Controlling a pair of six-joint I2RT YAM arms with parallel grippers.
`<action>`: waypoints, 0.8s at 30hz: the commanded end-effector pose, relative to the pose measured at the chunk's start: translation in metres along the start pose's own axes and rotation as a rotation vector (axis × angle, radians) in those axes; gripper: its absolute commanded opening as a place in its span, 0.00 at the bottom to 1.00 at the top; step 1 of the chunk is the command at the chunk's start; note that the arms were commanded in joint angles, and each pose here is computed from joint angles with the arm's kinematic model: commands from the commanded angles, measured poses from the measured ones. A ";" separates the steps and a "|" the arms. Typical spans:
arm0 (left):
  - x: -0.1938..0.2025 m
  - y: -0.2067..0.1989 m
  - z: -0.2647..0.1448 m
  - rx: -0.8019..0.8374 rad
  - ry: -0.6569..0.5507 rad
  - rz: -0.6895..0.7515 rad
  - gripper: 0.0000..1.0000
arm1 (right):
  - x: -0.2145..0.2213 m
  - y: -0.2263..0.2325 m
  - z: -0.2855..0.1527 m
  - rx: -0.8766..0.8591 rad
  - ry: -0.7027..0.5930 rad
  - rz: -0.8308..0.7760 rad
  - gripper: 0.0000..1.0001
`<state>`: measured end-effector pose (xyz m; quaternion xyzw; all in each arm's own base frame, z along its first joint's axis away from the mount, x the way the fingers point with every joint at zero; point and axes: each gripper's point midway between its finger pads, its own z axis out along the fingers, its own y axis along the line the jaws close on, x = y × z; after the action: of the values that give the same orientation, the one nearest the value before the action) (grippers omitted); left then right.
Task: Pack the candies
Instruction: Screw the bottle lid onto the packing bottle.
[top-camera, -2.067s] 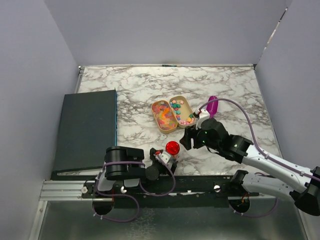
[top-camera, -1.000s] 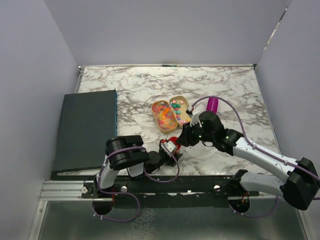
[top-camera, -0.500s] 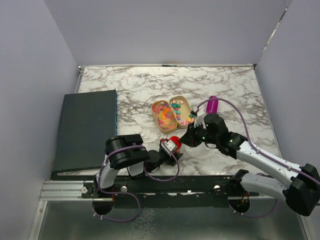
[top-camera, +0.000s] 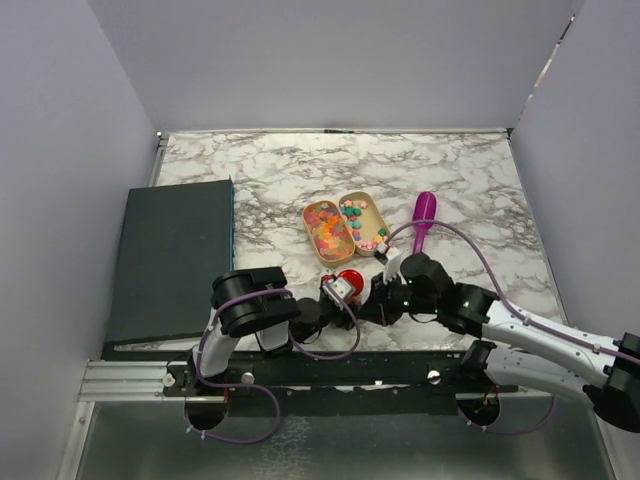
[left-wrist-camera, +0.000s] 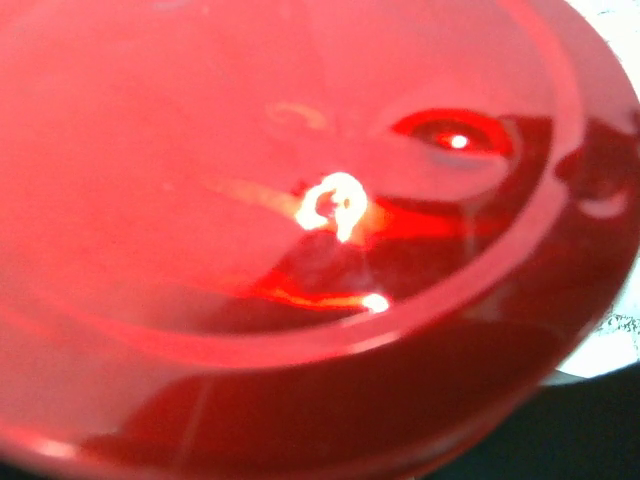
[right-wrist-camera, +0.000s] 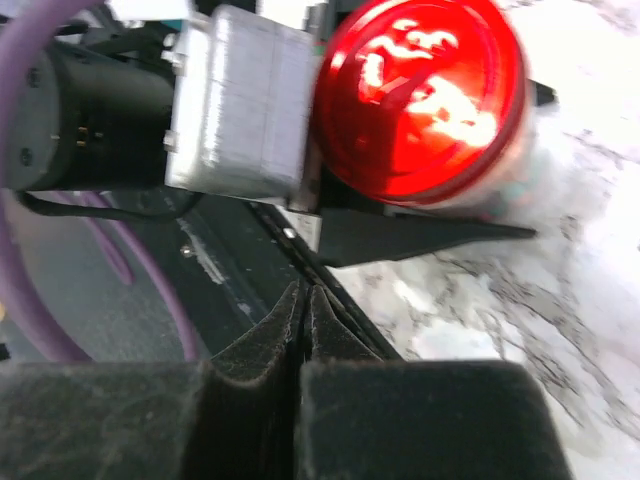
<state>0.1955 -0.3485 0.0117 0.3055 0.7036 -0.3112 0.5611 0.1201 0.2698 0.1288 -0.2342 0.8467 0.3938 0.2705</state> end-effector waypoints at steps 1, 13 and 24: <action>-0.007 -0.009 -0.010 0.061 -0.080 -0.111 0.35 | -0.004 -0.018 -0.017 0.146 -0.010 0.029 0.05; -0.005 -0.010 -0.010 0.069 -0.075 -0.105 0.34 | -0.073 -0.050 -0.032 0.399 -0.186 -0.065 0.45; -0.003 -0.010 -0.012 0.074 -0.067 -0.103 0.33 | -0.099 -0.046 0.002 0.231 -0.159 -0.075 0.42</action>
<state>0.1954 -0.3484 0.0105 0.3038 0.7054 -0.3133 0.5585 0.2138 0.2415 0.1420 -0.1755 0.8813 0.2510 0.3599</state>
